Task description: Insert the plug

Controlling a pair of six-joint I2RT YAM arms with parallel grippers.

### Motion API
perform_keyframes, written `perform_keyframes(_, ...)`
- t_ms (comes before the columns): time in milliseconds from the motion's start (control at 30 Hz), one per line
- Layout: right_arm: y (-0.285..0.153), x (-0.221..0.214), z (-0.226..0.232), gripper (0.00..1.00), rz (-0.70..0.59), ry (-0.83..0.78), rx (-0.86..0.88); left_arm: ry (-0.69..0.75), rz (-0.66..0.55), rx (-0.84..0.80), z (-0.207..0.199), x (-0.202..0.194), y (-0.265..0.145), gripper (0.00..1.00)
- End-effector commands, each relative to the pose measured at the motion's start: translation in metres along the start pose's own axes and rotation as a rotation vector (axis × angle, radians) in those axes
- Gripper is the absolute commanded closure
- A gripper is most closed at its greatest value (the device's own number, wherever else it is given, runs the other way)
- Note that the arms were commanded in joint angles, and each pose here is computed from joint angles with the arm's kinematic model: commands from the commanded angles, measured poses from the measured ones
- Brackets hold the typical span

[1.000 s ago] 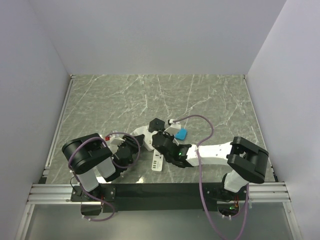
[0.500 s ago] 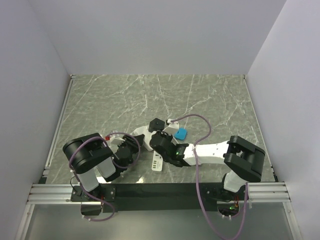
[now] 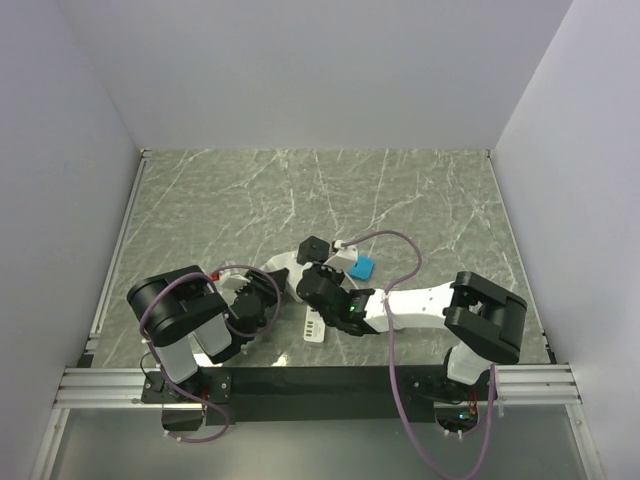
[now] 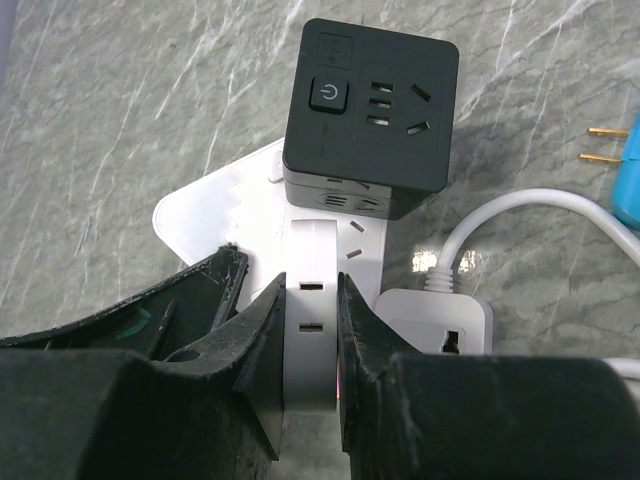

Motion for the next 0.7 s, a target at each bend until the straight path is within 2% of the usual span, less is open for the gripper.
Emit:
perform_keyframes(0,-0.003,-0.029,-0.004,1.0,0.068,0.0,-0.005,0.056,0.1,-0.051,-0.003,-0.018,-0.007,1.0)
perform_keyframes(667,-0.014,-0.063,-0.047,1.0,0.102,-0.082,-0.144,0.024,0.126,-0.068,-0.004,-0.021,-0.012,1.0)
Point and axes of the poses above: each gripper's point midway between its finger pads, its own y axis out along the fingers, its own z axis along the line the jaws close on, x = y × z, the point moved 4 cm from there along -y, back along the fingers, and after that the axes turned 2 degrees about y, right-handed, at the moved point
